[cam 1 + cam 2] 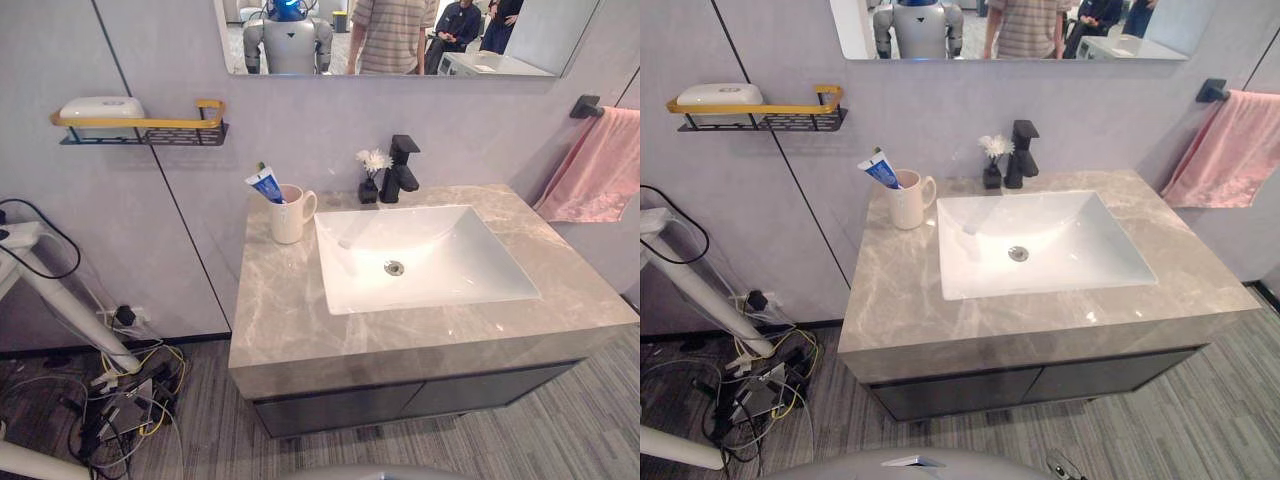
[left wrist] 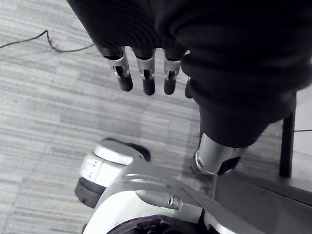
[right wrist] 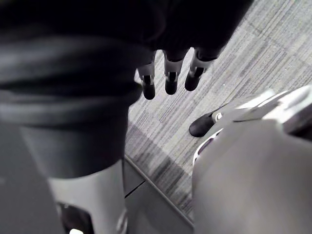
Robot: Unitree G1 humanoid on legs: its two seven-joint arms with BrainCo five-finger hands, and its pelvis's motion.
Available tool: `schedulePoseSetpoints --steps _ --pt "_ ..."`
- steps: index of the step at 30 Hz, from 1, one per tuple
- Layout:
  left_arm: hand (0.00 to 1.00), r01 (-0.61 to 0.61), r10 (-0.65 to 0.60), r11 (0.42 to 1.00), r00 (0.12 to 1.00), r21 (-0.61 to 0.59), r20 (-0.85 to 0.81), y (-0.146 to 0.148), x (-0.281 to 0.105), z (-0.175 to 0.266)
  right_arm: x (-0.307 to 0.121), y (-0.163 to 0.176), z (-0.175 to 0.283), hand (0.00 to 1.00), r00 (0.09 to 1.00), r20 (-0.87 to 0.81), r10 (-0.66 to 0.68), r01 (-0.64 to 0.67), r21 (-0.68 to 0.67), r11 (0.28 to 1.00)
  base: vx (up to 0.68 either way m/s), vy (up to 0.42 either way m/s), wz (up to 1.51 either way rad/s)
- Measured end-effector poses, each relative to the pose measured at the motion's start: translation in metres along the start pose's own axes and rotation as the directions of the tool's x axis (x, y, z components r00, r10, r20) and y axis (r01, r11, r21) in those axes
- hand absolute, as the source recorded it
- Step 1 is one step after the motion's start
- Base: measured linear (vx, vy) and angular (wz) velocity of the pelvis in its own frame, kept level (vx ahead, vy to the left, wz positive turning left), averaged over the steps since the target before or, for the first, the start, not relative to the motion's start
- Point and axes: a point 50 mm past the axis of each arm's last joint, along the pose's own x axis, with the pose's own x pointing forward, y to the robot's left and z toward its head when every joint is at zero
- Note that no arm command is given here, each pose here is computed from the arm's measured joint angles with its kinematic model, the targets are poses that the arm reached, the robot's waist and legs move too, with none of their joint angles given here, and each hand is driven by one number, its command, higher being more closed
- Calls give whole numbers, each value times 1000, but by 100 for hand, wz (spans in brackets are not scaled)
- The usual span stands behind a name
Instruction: Organize washtable
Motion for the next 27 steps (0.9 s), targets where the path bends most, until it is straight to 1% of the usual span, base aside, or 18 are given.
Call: schedulePoseSetpoints --steps 6,9,12,16,20,23,27 --pt "0 9 -9 999 1000 34 1 -3 0 0 0 -2 1 0 1000 2 4 -4 -13 1000 -38 -12 14" --pt "0 1 -1 999 1000 33 14 -4 0 5 0 -3 3 0 1000 7 6 -5 -27 1000 -20 -45 50" --pt "0 -3 2 1000 1000 16 18 -7 0 5 1 1 6 0 1000 17 15 -14 -71 997 2 -53 50" --pt "0 0 2 998 1000 -58 21 -12 0 4 2 3 16 0 999 41 12 -8 -83 997 6 -27 28" --pt "0 -13 14 989 1000 -147 2 -11 -1 -1 3 5 19 0 999 49 12 -8 -81 997 67 -3 -21" --pt "0 -14 15 984 1000 -176 6 -11 -1 0 3 5 19 0 999 49 12 -9 -76 997 118 0 -23" --pt "0 -14 17 984 1000 -180 15 -11 0 4 3 2 19 0 999 46 5 -2 -55 998 127 11 -18"
